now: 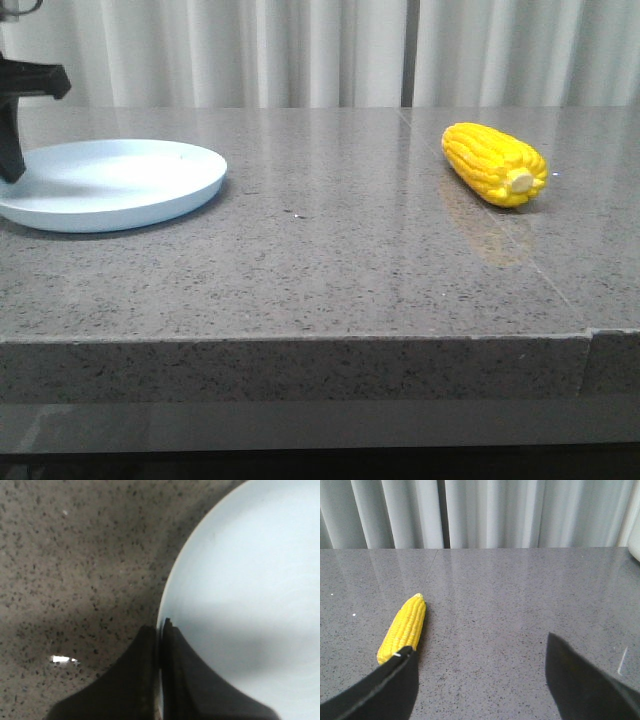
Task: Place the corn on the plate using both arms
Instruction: 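Lower the left gripper to the rim of the pale blue plate and grasp it, then lift the plate with the left gripper and carry it toward the table center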
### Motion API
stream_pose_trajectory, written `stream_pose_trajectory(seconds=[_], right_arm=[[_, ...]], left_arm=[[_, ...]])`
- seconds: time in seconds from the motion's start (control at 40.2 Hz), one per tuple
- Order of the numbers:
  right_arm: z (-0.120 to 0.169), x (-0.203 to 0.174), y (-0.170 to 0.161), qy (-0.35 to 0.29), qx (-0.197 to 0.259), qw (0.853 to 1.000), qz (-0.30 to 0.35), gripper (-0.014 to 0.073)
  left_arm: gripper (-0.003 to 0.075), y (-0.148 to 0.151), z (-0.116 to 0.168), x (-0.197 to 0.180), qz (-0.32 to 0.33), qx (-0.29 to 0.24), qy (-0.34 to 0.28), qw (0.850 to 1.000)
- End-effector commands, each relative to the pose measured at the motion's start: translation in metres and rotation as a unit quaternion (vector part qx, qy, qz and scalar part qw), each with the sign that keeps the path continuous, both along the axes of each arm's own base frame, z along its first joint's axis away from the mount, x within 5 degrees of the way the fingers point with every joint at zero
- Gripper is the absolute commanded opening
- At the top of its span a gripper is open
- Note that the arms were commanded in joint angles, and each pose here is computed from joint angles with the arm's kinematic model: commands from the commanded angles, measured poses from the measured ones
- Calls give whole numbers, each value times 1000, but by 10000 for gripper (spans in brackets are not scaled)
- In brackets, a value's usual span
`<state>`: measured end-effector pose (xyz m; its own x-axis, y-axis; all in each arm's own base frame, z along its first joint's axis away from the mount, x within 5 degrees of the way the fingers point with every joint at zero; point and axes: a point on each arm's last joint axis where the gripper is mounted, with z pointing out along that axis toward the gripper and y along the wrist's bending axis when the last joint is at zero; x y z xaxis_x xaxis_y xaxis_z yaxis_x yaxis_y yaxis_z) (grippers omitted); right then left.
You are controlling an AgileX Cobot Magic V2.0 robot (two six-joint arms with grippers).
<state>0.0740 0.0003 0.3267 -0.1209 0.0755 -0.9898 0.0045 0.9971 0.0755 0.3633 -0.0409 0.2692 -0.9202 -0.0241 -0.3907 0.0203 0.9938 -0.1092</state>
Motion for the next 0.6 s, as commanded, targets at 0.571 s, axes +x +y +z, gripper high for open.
stream_pose_trajectory(seconds=[0.571], right_arm=[[17, 1, -1, -46, -4, 999, -3, 559]], left_arm=[[-20, -72, 99, -3, -77, -138, -143, 977]])
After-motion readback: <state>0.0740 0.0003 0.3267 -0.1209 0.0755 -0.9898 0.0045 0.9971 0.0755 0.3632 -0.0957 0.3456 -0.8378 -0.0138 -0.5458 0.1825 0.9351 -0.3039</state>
